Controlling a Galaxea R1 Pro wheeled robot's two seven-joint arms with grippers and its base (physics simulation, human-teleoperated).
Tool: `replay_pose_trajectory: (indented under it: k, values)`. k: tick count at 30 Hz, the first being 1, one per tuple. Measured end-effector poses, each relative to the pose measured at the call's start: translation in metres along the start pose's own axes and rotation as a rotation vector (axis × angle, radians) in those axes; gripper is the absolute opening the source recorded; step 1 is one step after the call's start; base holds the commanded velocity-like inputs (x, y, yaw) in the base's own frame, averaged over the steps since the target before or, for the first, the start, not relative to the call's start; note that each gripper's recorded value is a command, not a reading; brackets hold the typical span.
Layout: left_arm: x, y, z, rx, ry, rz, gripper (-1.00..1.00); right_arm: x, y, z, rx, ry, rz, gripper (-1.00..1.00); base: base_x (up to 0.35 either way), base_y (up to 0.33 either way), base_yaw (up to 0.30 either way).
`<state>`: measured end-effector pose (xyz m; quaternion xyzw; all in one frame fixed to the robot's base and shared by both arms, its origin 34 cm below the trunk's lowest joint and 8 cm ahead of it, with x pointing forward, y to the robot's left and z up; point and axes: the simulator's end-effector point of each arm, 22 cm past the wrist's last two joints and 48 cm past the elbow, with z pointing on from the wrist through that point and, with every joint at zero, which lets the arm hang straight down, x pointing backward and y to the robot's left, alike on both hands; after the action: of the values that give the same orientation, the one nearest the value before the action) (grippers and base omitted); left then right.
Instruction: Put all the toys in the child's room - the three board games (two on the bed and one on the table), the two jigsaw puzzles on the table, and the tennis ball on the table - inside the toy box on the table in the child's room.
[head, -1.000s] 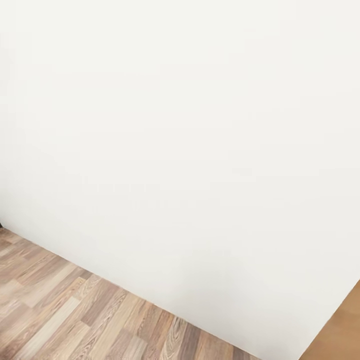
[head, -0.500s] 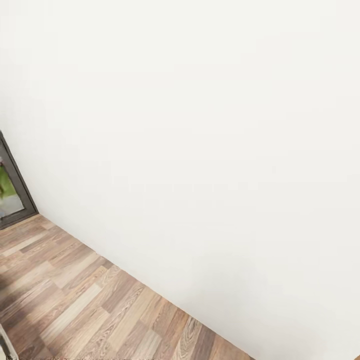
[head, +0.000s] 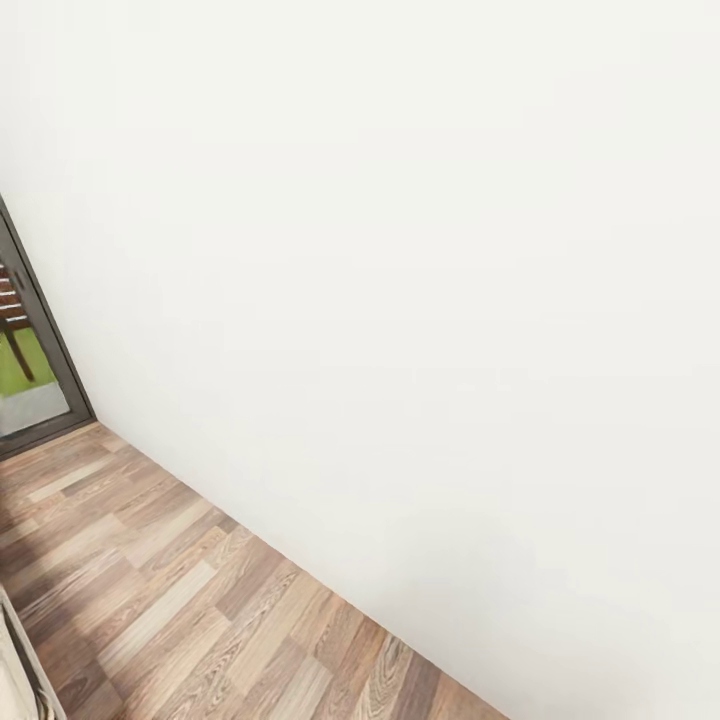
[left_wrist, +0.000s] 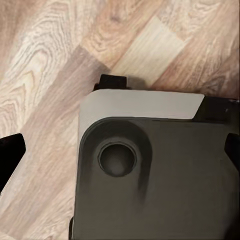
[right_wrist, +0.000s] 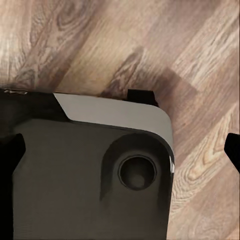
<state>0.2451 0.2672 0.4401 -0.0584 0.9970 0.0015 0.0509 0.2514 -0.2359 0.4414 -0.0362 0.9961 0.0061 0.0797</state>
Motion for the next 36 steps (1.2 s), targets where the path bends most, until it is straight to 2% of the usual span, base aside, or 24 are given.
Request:
replay_pose_trajectory:
  k: [2,4,7,9,12,23,31,36]
  values:
    - [-0.028,-0.005,0.000,0.007,-0.033,-0.017,1.00,-0.031,0.002,0.001,-0.003,-0.032,-0.033,1.00,0.000,0.000,0.016]
    - [-0.067,-0.011,-0.002,0.018,-0.073,-0.061,1.00,-0.070,0.013,0.001,-0.013,-0.034,-0.070,1.00,0.000,0.000,0.010]
    - [-0.078,-0.013,-0.003,0.022,-0.082,-0.077,1.00,-0.079,0.017,0.000,-0.017,-0.020,-0.077,1.00,0.000,0.000,0.008]
    - [-0.098,-0.017,-0.006,0.030,-0.100,-0.105,1.00,-0.092,0.025,-0.001,-0.023,0.019,-0.090,1.00,0.000,0.000,0.005]
    - [-0.117,-0.022,-0.008,0.039,-0.118,-0.124,1.00,-0.108,0.033,-0.005,-0.031,0.049,-0.100,1.00,0.000,0.000,0.004]
    - [-0.164,-0.036,-0.017,0.070,-0.152,-0.171,1.00,-0.162,0.056,-0.016,-0.049,0.040,-0.117,1.00,0.000,0.000,0.001]
    - [-0.191,-0.040,-0.024,0.091,-0.165,-0.244,1.00,-0.206,0.071,-0.027,-0.061,-0.022,-0.118,1.00,0.000,0.000,0.000]
    - [-0.201,-0.043,-0.026,0.100,-0.179,-0.267,1.00,-0.223,0.074,-0.031,-0.063,-0.053,-0.118,1.00,0.000,0.000,0.000]
